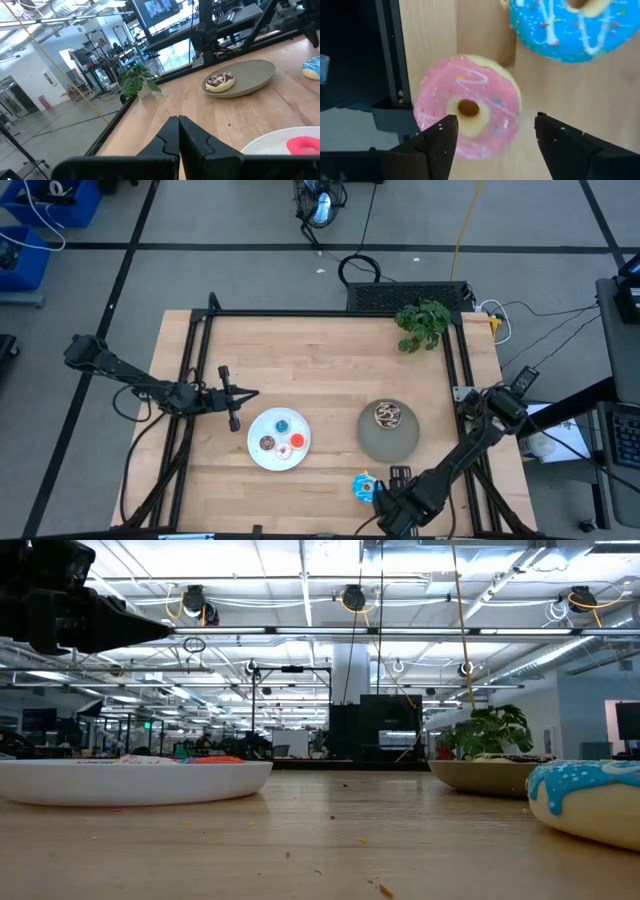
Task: Pick & Place donuts
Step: Put the large pink donut on the gray plate
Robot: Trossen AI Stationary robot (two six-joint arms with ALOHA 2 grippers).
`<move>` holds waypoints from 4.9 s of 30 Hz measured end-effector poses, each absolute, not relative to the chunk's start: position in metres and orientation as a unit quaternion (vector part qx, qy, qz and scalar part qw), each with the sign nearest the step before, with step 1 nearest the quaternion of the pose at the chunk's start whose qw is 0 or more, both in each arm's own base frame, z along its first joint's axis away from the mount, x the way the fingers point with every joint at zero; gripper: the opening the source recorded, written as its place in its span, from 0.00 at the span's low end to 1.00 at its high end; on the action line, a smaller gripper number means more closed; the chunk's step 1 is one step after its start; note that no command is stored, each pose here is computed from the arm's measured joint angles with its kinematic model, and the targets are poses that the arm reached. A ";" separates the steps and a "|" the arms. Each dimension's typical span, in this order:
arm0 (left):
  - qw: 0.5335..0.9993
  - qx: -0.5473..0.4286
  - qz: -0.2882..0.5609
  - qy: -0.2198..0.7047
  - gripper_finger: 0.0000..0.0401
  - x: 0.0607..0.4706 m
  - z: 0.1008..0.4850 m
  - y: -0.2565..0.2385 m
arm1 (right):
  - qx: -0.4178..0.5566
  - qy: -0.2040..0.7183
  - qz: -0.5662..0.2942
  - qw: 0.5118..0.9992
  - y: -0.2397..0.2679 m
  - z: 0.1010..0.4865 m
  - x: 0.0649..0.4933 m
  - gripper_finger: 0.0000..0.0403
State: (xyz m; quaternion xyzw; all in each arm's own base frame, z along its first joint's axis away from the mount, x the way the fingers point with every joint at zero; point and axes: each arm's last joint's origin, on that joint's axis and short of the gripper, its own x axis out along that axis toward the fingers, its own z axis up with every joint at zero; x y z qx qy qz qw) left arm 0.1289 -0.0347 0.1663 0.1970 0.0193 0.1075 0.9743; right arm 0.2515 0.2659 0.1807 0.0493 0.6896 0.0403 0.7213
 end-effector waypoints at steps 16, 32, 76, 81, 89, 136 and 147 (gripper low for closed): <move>0.974 0.199 0.108 0.020 0.01 0.129 0.166 -0.035 | 0.048 0.692 0.039 0.719 0.255 0.148 0.243 0.51; 0.974 0.196 0.108 0.019 0.01 0.129 0.166 -0.035 | 0.064 0.683 0.059 0.725 0.242 0.172 0.246 0.04; 0.972 0.207 0.105 0.028 0.01 0.129 0.164 -0.035 | 0.060 0.653 -0.127 0.744 0.101 0.259 0.215 0.01; 0.972 0.208 0.105 0.029 0.01 0.129 0.164 -0.035 | 0.102 0.679 -0.129 0.716 0.084 0.226 0.216 0.02; 0.972 0.208 0.105 0.029 0.01 0.129 0.164 -0.035 | 0.155 0.701 -0.103 0.689 0.062 0.195 0.215 0.01; 0.971 0.211 0.104 0.033 0.01 0.129 0.164 -0.035 | 0.211 0.713 -0.061 0.666 0.053 0.176 0.211 0.02; 0.971 0.215 0.104 0.033 0.01 0.129 0.164 -0.035 | 0.172 0.699 -0.078 0.690 0.051 0.175 0.213 0.15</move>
